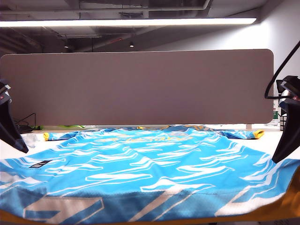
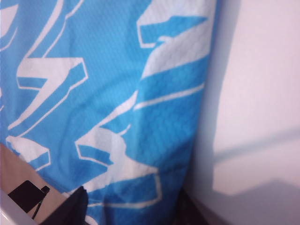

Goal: Fold the bottom side of the soccer jersey horizontally towards the center, about one-third of the way, then fold the sleeve back towards the center, creating a straight line along the edge of the the soccer jersey, and finally fold the bottom of the soccer jersey up towards the top, creating a neat rectangle.

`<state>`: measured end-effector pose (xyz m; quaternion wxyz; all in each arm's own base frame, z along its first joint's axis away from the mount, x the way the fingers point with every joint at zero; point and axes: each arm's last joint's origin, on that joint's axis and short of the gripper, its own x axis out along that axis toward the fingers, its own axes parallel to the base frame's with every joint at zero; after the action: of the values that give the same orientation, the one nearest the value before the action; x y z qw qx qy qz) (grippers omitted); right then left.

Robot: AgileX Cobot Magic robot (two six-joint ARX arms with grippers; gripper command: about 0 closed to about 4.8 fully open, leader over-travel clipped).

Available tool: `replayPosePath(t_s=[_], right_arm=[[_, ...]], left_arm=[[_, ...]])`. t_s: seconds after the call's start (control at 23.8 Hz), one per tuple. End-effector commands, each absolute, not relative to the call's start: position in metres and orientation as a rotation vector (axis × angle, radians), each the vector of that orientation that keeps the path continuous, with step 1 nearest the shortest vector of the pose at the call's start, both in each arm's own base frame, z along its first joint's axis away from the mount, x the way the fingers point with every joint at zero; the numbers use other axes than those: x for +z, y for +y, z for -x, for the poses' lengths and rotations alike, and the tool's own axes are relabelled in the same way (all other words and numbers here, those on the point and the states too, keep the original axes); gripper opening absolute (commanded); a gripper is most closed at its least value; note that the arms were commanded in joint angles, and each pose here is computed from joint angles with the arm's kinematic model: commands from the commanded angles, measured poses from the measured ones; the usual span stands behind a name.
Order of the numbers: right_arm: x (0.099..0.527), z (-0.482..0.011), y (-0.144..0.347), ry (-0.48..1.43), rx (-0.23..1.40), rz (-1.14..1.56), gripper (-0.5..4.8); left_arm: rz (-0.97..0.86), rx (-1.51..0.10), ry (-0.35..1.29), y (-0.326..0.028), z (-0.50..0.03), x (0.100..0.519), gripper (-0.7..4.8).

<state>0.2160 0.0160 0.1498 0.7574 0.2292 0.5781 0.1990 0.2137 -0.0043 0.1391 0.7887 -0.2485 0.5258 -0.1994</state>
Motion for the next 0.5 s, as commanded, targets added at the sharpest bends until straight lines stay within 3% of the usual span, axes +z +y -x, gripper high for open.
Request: replayPosePath(t_s=[0.04, 0.21, 0.29, 0.34, 0.42, 0.5], right_arm=[[0.145, -0.213, 0.017, 1.302, 0.403, -0.508, 2.56], [0.141, -0.216, 0.021, 1.309, 0.405, -0.521, 2.52], [0.14, -0.218, 0.025, 1.304, 0.409, -0.527, 2.5], [0.141, -0.219, 0.028, 1.297, 0.417, -0.52, 1.96], [0.141, -0.22, 0.03, 1.287, 0.431, -0.51, 0.35], [0.142, -0.221, 0.032, 1.276, 0.436, -0.503, 0.15]], left_arm=[[0.564, -0.359, 1.29, -0.005, -0.199, 0.125, 2.76], [0.573, -0.373, 1.286, -0.005, -0.199, 0.125, 2.72], [0.574, -0.372, 1.286, -0.005, -0.199, 0.125, 2.29], [0.573, -0.373, 1.281, -0.005, -0.199, 0.126, 1.7], [0.575, -0.393, 1.258, -0.005, -0.201, 0.126, 0.8], [0.588, -0.43, 1.229, -0.006, -0.204, 0.128, 0.06]])
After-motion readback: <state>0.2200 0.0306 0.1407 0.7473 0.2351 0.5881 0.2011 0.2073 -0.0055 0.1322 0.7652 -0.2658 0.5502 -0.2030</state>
